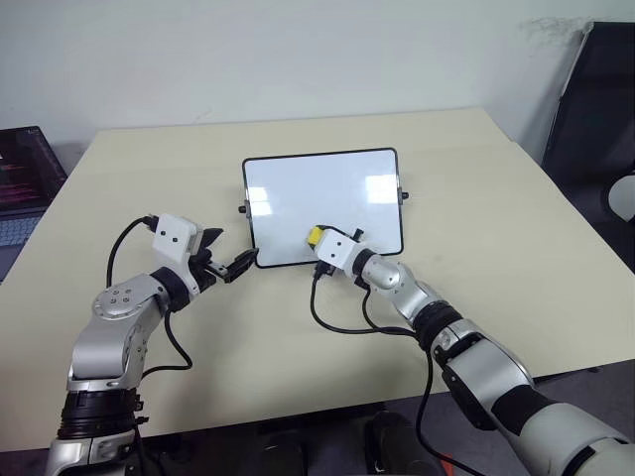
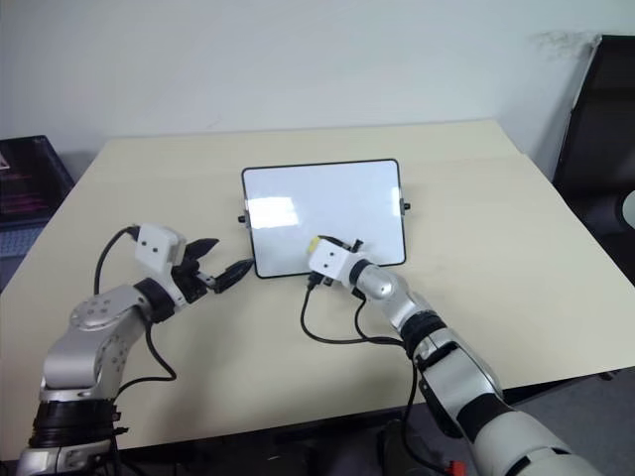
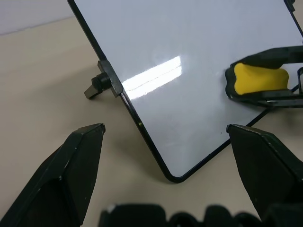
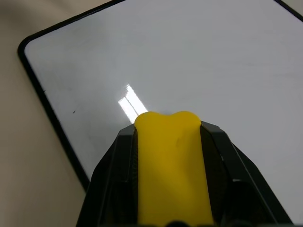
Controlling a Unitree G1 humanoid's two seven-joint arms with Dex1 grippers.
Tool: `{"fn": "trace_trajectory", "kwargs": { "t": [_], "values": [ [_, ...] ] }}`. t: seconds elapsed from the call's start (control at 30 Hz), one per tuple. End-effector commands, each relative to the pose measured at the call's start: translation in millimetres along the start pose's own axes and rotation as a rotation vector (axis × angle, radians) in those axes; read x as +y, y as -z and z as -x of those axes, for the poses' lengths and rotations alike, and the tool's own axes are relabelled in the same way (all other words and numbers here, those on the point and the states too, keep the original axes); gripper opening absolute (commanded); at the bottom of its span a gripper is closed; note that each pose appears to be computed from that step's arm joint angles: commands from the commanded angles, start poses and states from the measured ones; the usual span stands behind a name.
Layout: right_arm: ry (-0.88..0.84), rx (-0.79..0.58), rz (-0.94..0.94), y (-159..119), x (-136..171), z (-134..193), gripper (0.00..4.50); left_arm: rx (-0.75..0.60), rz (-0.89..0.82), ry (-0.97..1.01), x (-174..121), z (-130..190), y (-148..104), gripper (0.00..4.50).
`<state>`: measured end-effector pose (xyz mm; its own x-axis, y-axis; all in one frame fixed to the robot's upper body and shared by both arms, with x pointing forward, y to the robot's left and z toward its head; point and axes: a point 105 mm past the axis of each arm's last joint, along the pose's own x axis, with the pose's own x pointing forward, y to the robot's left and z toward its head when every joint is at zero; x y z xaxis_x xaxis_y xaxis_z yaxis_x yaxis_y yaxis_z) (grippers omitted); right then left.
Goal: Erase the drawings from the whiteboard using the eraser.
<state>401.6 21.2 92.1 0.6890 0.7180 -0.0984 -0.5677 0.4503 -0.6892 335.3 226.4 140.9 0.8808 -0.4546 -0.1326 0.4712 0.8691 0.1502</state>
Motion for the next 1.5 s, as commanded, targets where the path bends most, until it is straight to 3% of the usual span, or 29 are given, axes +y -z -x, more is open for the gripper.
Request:
{"fn": "trace_trajectory", "kwargs": {
  "t": [0.03,0.23,0.5,0.8,0.97,1.27,1.5],
  "values": [
    [0.046,0.193,0.009,45,-5,15,1.42,-0.048,-0.042,-0.004,1,2,-16,4.50],
    [0.245,0.209,0.015,46,-48,21,1.42,-0.046,-0.042,0.000,0,2,-15,4.50],
    [0.274,0.211,-0.029,47,-51,22,1.42,-0.049,-0.039,0.002,-1,2,-16,4.50],
    [0.016,0.244,-0.067,58,3,21,1.42,-0.051,-0.038,0.002,-1,2,-16,4.50],
    [-0.017,0.255,-0.058,59,8,22,1.42,-0.052,-0.038,0.003,-1,1,-16,4.50],
    [0.019,0.234,0.019,53,-10,25,1.42,-0.053,-0.035,0.005,-2,1,-16,4.50],
    [0.204,0.277,-0.013,61,-58,35,1.42,-0.054,-0.034,0.005,-3,1,-15,4.50]
  ]
}}
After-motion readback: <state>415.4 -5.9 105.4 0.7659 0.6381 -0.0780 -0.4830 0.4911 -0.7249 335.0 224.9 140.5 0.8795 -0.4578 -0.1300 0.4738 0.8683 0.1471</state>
